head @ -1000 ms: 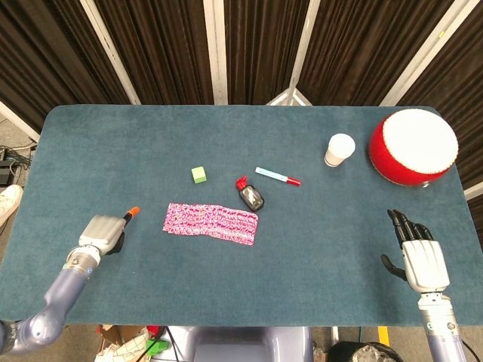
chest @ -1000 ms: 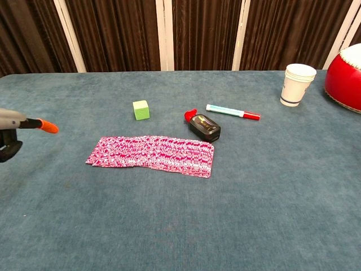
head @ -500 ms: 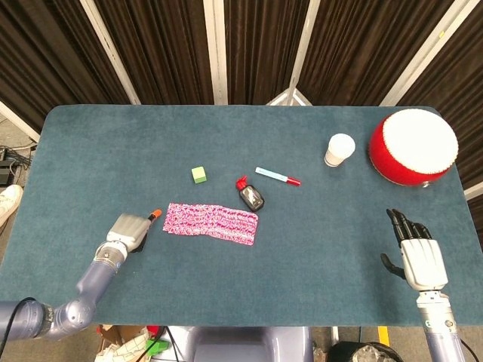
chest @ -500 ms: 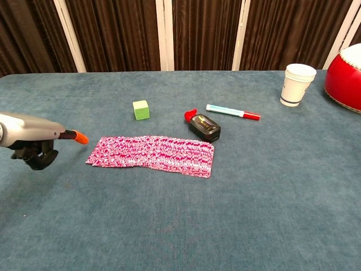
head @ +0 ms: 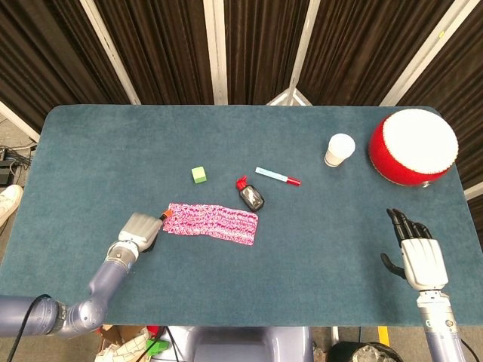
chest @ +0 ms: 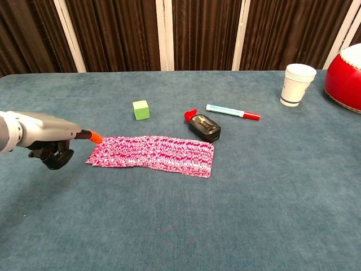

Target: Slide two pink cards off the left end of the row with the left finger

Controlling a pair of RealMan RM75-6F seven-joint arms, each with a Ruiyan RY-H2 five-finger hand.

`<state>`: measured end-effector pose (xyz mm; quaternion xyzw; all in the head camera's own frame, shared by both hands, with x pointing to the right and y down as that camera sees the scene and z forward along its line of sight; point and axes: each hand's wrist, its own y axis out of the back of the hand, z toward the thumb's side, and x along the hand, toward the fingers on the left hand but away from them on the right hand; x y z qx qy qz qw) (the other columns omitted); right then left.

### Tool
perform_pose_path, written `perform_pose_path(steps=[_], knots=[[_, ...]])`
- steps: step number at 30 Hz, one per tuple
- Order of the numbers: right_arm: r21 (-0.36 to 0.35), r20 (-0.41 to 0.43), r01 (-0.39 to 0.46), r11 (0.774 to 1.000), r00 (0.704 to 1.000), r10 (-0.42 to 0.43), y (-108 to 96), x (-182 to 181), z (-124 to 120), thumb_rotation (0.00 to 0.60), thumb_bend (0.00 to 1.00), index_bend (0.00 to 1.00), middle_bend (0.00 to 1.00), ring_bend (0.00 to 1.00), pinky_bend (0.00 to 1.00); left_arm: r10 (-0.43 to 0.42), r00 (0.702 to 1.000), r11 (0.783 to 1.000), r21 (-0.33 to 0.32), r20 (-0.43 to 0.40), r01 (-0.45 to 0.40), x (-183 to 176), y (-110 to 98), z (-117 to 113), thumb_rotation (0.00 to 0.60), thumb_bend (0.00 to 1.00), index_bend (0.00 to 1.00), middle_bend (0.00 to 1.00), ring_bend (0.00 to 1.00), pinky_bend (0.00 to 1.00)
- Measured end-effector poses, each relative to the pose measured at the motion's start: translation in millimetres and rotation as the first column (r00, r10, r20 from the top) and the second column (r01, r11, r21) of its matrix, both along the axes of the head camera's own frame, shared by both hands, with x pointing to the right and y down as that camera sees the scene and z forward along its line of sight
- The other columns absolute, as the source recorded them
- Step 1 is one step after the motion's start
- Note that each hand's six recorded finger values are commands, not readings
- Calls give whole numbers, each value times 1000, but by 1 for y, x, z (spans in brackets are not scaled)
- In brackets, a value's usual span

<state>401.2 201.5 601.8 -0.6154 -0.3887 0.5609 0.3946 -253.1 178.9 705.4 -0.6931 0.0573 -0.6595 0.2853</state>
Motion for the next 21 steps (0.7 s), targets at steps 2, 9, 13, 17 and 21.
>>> perform_pose_path(steps=[2,9,13,17,21], knots=[[0,0,0,1000,1000,0,0,0,0,600,285,14,150,228,238,10,1000,1000,-2,1,-10,4,0,0,600,993,63,824,798,696],[4,3,-4,1000,1000,4,0,1,-1,600,284,14,150,228,238,24,1000,1000,-12,8,-24,12,2,1,600,993,63,824,798,696],[5,5,-4,1000,1000,4,0,1,-1,600,284,14,150,228,238,28,1000,999,-21,14,-28,14,3,3,600,993,62,824,798,696],[7,7,-7,1000,1000,7,-1,2,-2,600,284,14,150,228,238,30,999,999,-31,19,-29,14,5,6,600,993,62,824,798,696],[6,7,-9,1000,1000,9,-1,3,-2,600,284,14,150,228,238,33,999,999,-39,30,-31,13,6,8,600,994,62,824,798,697]])
